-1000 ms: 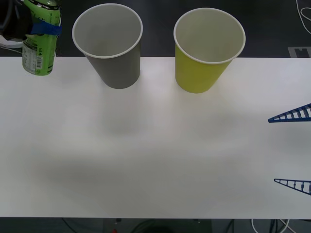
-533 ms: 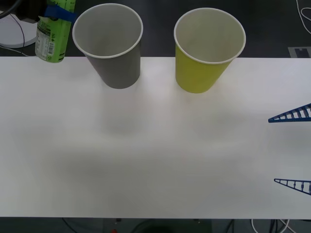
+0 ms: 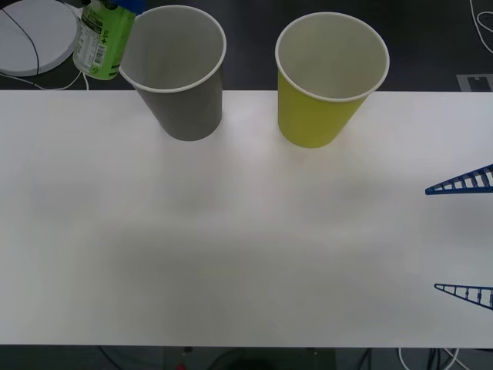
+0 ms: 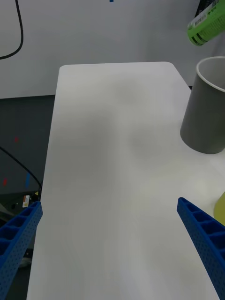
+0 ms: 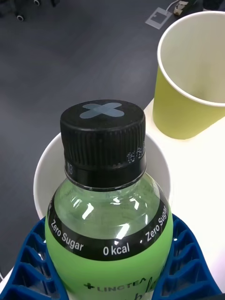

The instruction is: Put the can into the green bin and the plastic bottle into the gray bin

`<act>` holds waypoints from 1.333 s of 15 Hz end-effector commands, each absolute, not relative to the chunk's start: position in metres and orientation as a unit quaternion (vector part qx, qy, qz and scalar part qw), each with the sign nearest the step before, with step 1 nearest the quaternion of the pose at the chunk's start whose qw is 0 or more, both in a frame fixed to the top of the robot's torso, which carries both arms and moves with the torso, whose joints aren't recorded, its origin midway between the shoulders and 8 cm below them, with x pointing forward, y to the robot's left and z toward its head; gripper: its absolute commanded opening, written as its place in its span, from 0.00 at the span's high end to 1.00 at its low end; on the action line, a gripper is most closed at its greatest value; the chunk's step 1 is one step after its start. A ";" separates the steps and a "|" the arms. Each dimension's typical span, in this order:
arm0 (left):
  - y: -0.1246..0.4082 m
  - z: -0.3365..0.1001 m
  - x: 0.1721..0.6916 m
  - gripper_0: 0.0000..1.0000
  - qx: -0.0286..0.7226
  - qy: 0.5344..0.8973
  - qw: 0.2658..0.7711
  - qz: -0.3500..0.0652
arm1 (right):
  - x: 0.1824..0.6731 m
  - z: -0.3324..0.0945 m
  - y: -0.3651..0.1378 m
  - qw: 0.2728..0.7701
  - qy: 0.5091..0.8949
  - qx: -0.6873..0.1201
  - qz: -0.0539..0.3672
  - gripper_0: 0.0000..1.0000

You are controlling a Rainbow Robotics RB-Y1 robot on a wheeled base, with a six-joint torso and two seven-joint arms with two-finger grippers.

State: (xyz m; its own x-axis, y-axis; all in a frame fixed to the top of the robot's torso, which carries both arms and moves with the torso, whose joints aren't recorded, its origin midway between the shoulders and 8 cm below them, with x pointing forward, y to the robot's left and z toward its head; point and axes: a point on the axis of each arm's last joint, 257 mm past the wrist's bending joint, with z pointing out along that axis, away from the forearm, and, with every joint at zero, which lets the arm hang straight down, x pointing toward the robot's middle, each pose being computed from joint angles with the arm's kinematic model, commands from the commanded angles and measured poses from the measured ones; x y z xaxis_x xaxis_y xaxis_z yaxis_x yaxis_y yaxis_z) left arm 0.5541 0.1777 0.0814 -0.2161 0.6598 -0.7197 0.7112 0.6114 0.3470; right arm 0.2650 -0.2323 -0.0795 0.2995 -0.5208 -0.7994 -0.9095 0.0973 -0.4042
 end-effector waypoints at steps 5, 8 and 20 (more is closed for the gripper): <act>0.154 0.077 0.569 1.00 0.450 0.786 0.422 -0.045 | 0.265 -0.080 -0.232 0.488 0.557 -0.642 0.199 0.00; 0.149 0.077 0.576 1.00 0.455 0.790 0.409 -0.040 | 0.265 -0.080 -0.232 0.488 0.557 -0.642 0.199 0.00; 0.128 0.066 0.595 1.00 0.468 0.796 0.384 -0.025 | 0.265 -0.080 -0.232 0.488 0.557 -0.642 0.199 0.00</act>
State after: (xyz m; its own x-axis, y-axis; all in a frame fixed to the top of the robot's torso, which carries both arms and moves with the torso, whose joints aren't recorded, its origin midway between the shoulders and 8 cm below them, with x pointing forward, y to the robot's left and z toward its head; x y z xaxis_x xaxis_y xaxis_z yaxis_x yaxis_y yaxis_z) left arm 0.5947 0.1287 0.0667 -0.2676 0.7243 -0.6355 0.7636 0.5616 0.3186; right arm 0.2650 -0.2323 -0.0795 0.2995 -0.5208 -0.7994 -0.9095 0.0973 -0.4042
